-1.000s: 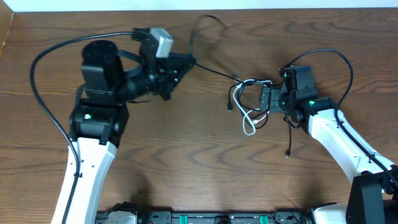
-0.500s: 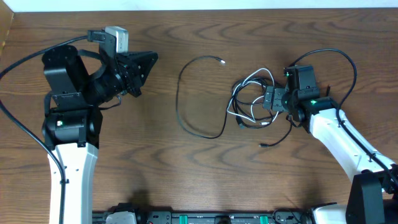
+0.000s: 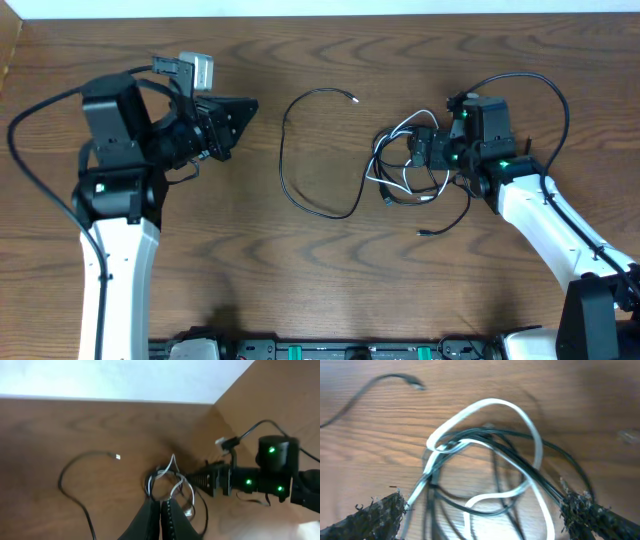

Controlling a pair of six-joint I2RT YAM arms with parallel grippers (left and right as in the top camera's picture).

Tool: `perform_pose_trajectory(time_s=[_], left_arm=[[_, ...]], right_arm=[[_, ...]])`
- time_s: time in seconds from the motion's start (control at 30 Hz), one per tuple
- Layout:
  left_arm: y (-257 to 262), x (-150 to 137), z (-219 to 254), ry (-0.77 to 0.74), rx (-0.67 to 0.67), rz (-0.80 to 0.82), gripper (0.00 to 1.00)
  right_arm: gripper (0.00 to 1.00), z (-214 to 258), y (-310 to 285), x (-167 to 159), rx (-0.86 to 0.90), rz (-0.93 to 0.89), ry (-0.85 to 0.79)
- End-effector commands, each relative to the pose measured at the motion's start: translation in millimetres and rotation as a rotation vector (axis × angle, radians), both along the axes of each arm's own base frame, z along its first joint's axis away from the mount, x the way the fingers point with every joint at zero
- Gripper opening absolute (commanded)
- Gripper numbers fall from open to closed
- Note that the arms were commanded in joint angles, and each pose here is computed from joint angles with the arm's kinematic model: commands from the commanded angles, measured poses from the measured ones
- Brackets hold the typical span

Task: Untangle cables

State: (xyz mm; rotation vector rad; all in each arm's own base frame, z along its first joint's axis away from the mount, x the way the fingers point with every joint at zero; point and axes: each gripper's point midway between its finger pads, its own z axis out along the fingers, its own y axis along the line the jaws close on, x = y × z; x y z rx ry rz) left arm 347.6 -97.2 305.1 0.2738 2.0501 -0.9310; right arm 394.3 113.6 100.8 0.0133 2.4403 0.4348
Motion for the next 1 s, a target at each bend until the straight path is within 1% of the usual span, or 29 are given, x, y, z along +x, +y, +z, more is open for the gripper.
perform_pose_trajectory(time_s=[0.0, 0.23, 0.27, 0.3, 0.37, 0.43, 0.63, 0.7, 0.8, 0.83, 0.9, 0.93, 0.97], left_arm=[[0.5, 6.6, -13.4, 0.058, -0.011, -0.004, 0.08], [-4.8, 17.9, -48.2, 0.175, -0.021, -0.022, 0.08], [-7.9, 18.9, -52.5, 0.187, -0.021, -0.031, 0.13], [-11.3, 19.9, -57.4, 0.201, -0.021, -0.040, 0.22], [-17.4, 22.3, -68.0, 0.224, -0.012, -0.056, 0.33], [-17.9, 27.6, -82.5, 0.253, 0.028, -0.032, 0.42], [-18.7, 37.6, -112.8, 0.290, 0.171, 0.045, 0.56], [-14.0, 41.4, -119.5, 0.287, 0.241, 0.095, 0.66], [-7.9, 45.4, -127.7, 0.279, 0.345, 0.163, 0.67], [-8.9, 46.1, -130.0, 0.271, 0.387, 0.181, 0.68], [-10.5, 46.1, -131.7, 0.265, 0.420, 0.193, 0.68], [-12.2, 45.7, -132.0, 0.262, 0.427, 0.192, 0.87], [-13.6, 45.4, -132.1, 0.261, 0.428, 0.189, 0.91]], right_arm=[[0.99, 7.3, 20.8, -1.6, 0.074, 0.114, -0.021], [0.99, 10.5, 29.0, -1.3, 0.083, 0.135, -0.037], [0.99, 11.6, 29.8, -0.6, 0.090, 0.130, -0.040], [0.99, 12.6, 30.0, 0.5, 0.103, 0.115, -0.038], [0.99, 14.8, 30.4, 2.6, 0.140, 0.075, -0.029], [0.99, 15.9, 30.6, 4.2, 0.169, 0.043, -0.020], [0.99, 8.0, 30.6, 6.7, 0.219, -0.024, 0.025], [0.99, 1.3, 30.9, 8.6, 0.247, -0.061, 0.053], [0.99, -7.8, 34.4, 13.8, 0.300, -0.104, 0.084], [0.99, -11.3, 42.4, 18.0, 0.342, -0.082, 0.086], [0.99, -13.8, 51.1, 22.3, 0.388, -0.059, 0.087], [0.99, -15.3, 53.4, 24.4, 0.406, -0.059, 0.088], [0.99, -18.3, 54.8, 27.5, 0.420, -0.066, 0.089]])
